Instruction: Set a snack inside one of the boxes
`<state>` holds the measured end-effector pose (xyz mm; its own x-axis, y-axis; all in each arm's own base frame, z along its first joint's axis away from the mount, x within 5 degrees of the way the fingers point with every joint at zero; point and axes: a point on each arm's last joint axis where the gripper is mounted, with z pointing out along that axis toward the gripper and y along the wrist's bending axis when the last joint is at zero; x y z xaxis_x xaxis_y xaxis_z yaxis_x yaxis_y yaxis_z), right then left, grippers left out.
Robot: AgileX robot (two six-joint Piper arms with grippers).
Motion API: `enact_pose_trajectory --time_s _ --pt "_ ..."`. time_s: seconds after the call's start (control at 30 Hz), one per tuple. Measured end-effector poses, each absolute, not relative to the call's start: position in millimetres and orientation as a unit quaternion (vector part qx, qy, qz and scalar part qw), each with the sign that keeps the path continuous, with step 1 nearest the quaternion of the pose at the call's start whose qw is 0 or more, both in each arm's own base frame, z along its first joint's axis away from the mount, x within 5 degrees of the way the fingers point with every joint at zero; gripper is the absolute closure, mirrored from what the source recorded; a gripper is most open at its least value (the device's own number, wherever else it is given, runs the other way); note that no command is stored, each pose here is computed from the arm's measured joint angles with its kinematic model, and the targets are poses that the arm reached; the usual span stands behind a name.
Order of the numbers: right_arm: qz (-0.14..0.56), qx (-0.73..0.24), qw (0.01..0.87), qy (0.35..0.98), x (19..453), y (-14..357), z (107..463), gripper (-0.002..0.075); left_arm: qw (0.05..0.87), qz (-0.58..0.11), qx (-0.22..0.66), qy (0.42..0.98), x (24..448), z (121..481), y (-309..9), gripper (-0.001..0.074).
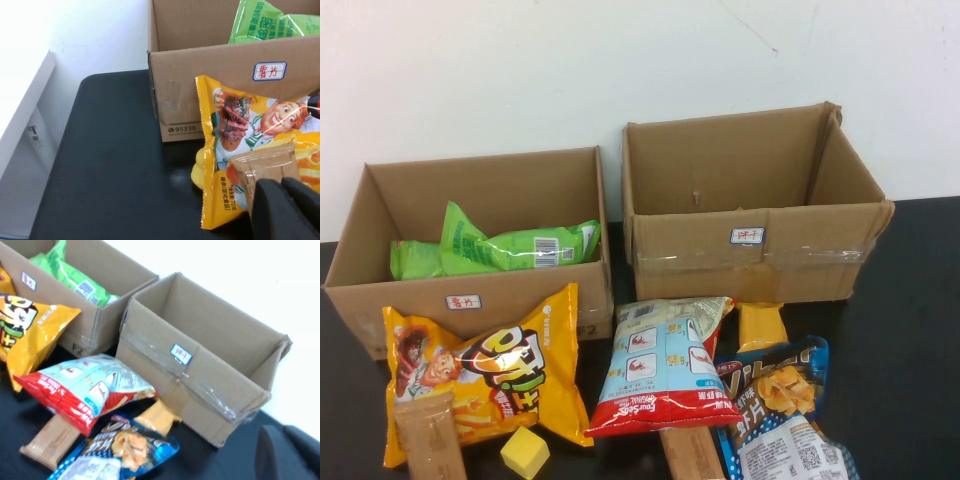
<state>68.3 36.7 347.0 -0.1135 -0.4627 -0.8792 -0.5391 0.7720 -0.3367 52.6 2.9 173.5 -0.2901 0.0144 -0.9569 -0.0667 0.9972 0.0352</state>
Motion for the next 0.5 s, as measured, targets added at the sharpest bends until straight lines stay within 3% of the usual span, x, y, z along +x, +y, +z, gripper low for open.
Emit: enact_pose_trajectory --time_s 0.27,0.5 --pt "0.018 -0.299 0.648 0.700 54.3 27.0 286.1 0.0727 0.596 0.034 -0.016 0.802 52.6 173.5 2.9 0.0738" --pt "-0.015 -0.220 0.670 0.709 48.7 15.8 242.1 0.0727 0.596 0.034 -0.016 0.802 52.6 173.5 2.9 0.0738"
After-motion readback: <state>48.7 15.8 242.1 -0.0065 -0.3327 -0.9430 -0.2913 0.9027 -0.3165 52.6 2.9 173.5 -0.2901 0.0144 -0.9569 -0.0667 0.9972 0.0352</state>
